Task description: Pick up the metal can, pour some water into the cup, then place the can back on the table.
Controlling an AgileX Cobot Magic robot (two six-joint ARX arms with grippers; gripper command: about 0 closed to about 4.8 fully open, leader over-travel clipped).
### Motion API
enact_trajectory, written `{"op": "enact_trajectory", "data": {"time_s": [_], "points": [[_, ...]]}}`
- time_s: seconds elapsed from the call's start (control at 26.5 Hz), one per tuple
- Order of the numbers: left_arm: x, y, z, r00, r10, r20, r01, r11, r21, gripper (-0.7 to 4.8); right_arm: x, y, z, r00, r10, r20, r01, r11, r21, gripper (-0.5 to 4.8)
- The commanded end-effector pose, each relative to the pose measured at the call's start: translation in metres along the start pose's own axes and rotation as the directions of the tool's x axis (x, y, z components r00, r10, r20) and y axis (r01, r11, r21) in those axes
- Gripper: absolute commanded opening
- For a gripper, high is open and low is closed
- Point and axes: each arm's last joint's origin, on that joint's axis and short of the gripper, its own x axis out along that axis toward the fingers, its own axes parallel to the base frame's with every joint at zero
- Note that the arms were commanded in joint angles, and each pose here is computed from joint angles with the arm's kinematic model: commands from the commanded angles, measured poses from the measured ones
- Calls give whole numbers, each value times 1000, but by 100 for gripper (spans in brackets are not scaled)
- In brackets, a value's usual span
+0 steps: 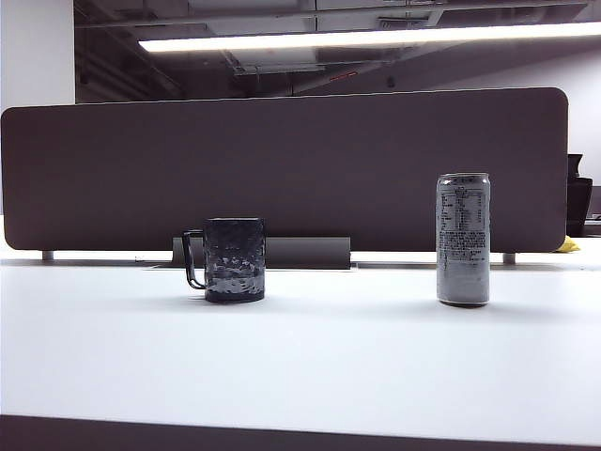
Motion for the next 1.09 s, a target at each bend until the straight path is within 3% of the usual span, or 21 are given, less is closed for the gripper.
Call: {"op": "enact_trajectory", "data": {"time_s": [0.04, 1.09], "points": [[0, 1, 4, 999, 37, 33, -37, 999, 3, -5, 0, 0, 1, 1000, 0, 14, 0, 1000, 4, -5], [0, 2, 6, 997, 57, 55, -58, 998, 3, -5, 0, 0, 1, 1000, 0, 14, 0, 1000, 4, -5]]}}
